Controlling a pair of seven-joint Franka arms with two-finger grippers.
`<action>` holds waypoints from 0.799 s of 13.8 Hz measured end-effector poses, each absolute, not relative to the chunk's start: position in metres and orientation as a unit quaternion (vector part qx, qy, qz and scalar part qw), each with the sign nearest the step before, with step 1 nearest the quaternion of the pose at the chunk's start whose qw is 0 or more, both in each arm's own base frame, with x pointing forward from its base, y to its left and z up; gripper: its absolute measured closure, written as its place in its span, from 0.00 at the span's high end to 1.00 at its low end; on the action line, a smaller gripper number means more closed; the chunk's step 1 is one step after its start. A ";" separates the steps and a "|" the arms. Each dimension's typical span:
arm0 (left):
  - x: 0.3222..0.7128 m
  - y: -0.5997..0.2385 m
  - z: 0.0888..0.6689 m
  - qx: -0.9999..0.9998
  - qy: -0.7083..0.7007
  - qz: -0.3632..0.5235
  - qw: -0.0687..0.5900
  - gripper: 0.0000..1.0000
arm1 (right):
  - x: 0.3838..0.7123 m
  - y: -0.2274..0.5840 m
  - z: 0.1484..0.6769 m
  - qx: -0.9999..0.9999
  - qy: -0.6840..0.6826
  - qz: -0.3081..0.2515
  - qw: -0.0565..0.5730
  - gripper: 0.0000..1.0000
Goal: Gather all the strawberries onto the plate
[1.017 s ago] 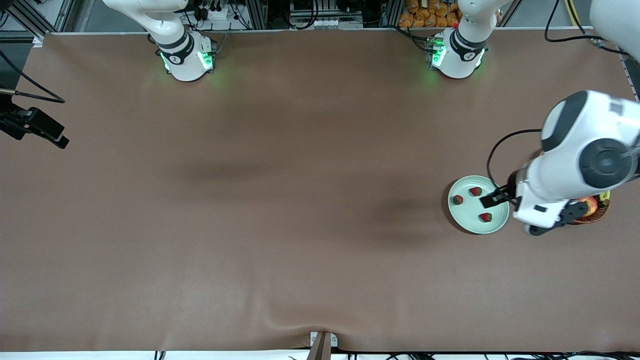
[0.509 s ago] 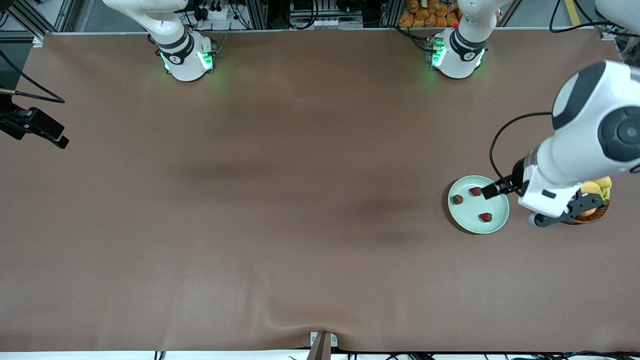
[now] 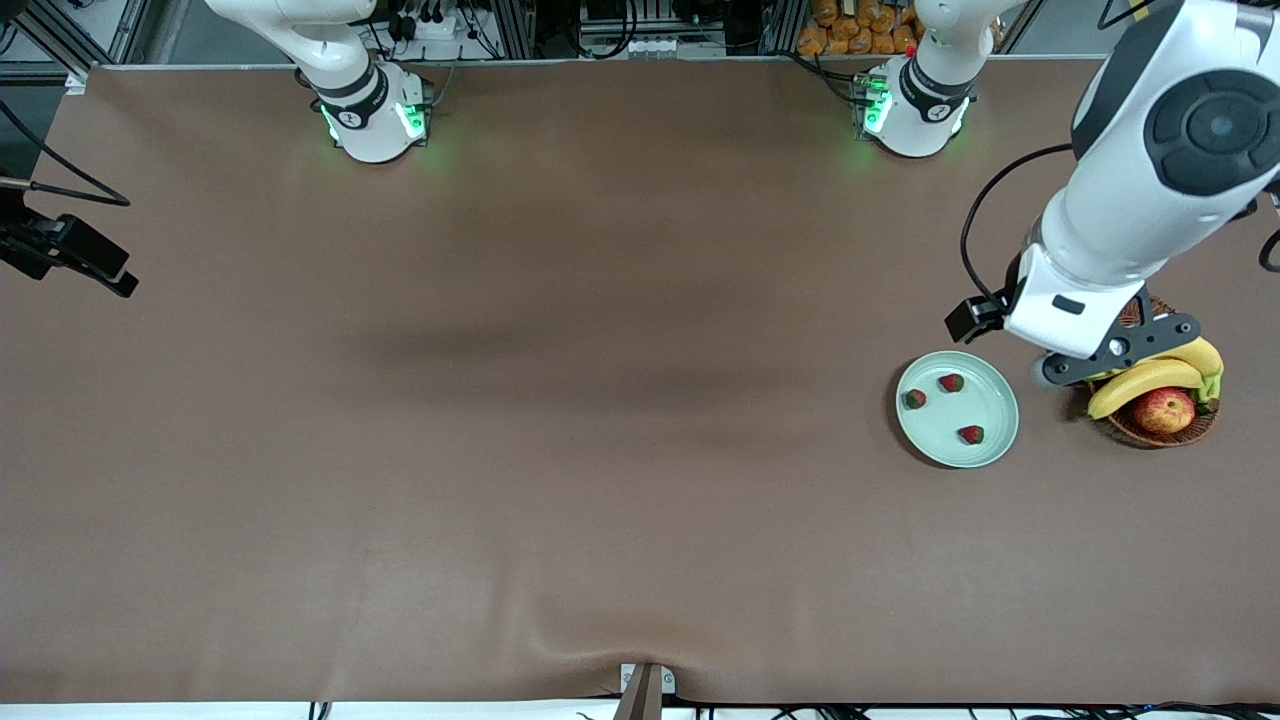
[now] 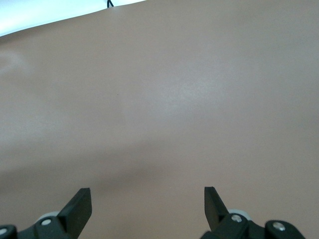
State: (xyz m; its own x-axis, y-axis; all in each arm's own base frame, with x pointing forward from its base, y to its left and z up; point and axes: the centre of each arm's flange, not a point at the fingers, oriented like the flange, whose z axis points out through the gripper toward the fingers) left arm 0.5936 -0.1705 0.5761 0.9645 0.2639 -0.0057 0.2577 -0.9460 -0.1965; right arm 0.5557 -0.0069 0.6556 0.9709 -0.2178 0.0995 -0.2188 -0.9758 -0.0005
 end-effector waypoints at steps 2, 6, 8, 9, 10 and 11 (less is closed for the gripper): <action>0.593 -0.169 0.584 -0.989 -0.116 0.011 0.096 1.00 | 0.556 -0.007 0.656 0.993 -0.110 0.049 0.005 1.00; 0.587 -0.156 0.618 -0.993 -0.070 -0.009 0.095 1.00 | 0.556 -0.007 0.655 0.993 -0.110 0.048 0.005 1.00; 0.582 -0.140 0.629 -0.994 -0.075 -0.003 0.085 1.00 | 0.555 -0.007 0.655 0.993 -0.110 0.048 0.005 1.00; 0.581 -0.127 0.635 -0.994 -0.072 0.000 0.081 1.00 | 0.555 -0.007 0.655 0.993 -0.110 0.048 0.005 1.00; 0.580 -0.112 0.642 -0.995 -0.068 0.002 0.075 1.00 | 0.555 -0.007 0.655 0.993 -0.110 0.048 0.005 1.00; 0.578 -0.095 0.649 -0.996 -0.068 0.002 0.065 1.00 | 0.555 -0.008 0.655 0.993 -0.111 0.048 0.005 1.00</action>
State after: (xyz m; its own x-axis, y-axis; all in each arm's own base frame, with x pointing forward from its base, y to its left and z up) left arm 0.5782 -0.0951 0.6494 0.9908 0.1352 0.0046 0.1346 -0.9824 -0.1295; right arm 0.5555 -0.0075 0.6551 0.9710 -0.2189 0.0965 -0.2200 -0.9755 0.0001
